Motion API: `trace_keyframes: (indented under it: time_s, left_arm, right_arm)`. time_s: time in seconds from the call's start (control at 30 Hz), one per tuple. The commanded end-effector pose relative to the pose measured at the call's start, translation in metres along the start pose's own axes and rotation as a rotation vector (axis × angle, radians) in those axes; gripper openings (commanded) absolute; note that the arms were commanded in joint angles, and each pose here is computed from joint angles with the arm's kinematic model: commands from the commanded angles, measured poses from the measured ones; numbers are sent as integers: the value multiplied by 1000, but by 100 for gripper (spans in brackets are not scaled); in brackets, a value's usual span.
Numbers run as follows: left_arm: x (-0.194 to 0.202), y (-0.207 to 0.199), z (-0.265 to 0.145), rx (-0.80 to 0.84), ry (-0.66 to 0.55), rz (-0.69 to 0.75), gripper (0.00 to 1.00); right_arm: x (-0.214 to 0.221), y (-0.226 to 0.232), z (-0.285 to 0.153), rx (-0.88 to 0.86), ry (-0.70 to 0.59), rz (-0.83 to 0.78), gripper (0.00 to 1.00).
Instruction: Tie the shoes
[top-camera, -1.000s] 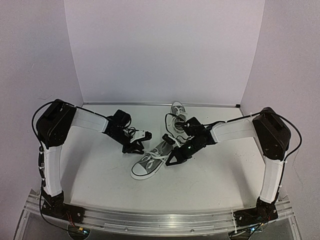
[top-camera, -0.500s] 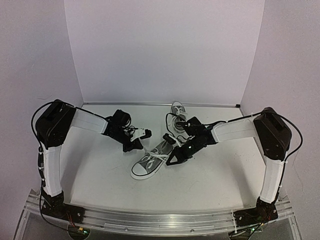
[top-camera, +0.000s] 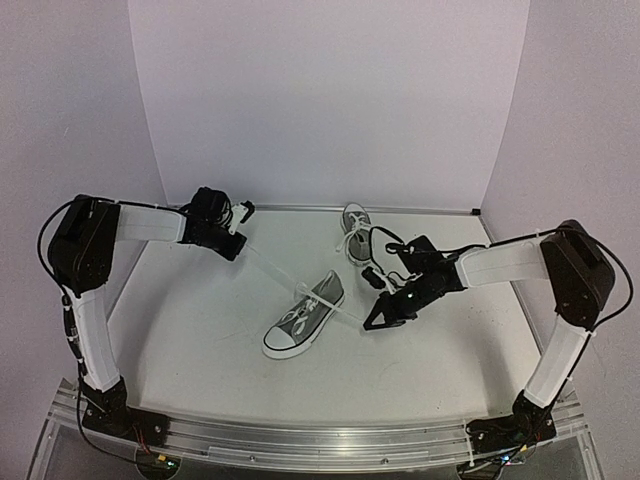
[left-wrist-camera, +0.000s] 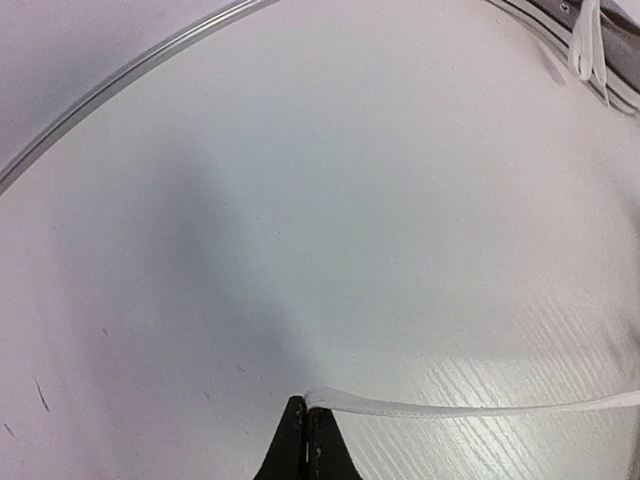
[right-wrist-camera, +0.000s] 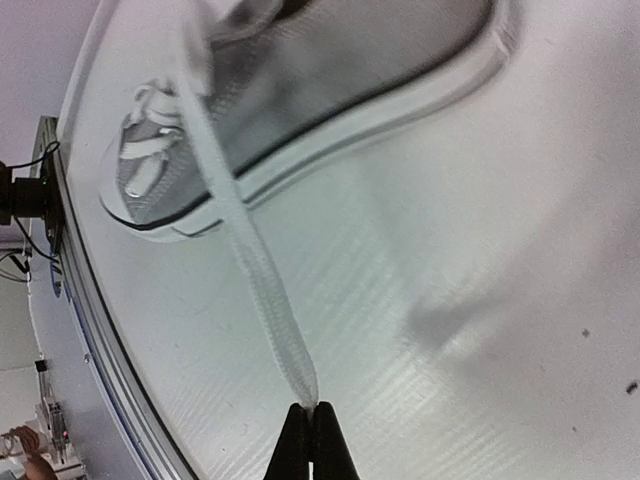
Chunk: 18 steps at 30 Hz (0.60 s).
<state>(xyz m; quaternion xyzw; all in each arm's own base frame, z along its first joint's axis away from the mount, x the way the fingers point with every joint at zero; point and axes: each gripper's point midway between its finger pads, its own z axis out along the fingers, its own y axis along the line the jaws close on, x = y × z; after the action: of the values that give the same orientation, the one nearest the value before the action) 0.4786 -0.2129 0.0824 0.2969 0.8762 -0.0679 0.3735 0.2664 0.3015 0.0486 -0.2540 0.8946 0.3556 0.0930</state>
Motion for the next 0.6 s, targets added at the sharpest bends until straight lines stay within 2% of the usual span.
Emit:
trace_keyframes:
  time_s: [0.0, 0.17, 0.27, 0.43, 0.57]
  left_arm:
    - [-2, -18, -21, 47, 10, -140, 0]
    - [34, -101, -21, 159, 76, 40, 0]
    - [53, -141, -22, 274, 122, 65, 0]
    - [75, -167, -26, 345, 157, 60, 0]
    - [73, -166, -28, 322, 123, 15, 0]
  right_arm:
    - [1, -17, -16, 67, -32, 64, 0]
    - [-3, -22, 5, 23, -20, 108, 0]
    - [-17, -26, 16, 10, -35, 104, 0]
    - [-37, -22, 32, -26, -38, 82, 0]
    - [-41, -17, 35, -49, -37, 77, 0]
